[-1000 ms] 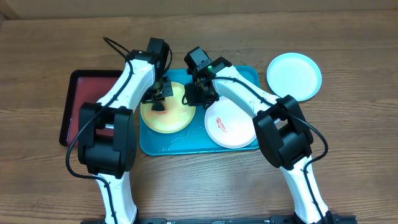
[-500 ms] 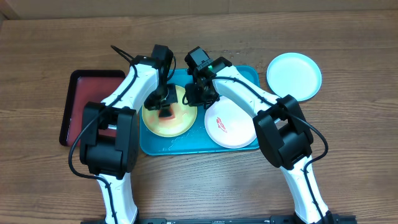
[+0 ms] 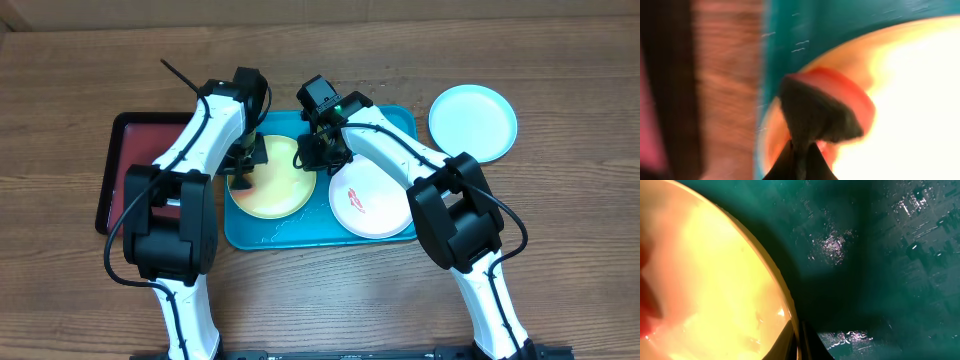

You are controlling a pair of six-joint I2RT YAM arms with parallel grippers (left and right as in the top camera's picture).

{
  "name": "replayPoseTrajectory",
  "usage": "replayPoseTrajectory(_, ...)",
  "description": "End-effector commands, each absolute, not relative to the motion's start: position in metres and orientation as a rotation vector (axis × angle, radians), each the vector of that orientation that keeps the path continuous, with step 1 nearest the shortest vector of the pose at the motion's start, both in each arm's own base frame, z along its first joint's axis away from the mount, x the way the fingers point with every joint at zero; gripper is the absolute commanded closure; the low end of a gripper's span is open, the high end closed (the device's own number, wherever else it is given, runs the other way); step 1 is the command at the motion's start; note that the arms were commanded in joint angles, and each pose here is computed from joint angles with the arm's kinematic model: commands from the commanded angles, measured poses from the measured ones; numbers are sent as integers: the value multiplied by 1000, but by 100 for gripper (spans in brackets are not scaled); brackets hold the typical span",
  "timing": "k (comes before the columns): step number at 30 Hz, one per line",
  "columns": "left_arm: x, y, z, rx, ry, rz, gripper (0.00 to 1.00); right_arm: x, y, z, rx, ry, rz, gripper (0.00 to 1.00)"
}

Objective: Clean dirty plates on tray and stack at the side
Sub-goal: 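Scrub the yellow plate with the sponge while the right gripper holds it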

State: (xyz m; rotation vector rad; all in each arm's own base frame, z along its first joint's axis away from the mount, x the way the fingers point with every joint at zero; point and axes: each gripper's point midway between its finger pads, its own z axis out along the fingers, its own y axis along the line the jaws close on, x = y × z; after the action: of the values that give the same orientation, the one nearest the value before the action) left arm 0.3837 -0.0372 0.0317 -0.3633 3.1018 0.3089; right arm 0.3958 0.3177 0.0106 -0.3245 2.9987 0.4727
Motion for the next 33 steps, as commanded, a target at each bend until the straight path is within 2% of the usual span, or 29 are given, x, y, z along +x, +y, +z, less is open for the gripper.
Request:
replayPoseTrajectory(1,390,-82,23,-336,3146,-106,96,399,302,-9,-283,3025,378,95)
replayPoseTrajectory(6,391,-114,12,-284,3130,-299,95,398,302,-9,-283,3026,377,95)
replayPoseTrajectory(13,368,-126,3,-225,3198,-271,96,399,302,-9,-283,3026,377,95)
replayPoseTrajectory(19,340,-118,4,-16,3311,-215,96,398,302,-9,-283,3026,377,95)
replayPoseTrajectory(25,326,-79,6,0,3365,95,96,399,302,-9,-284,3026,377,95)
replayPoseTrajectory(33,349,-13,17,-286,3130,676,96,399,302,-9,-284,3026,377,96)
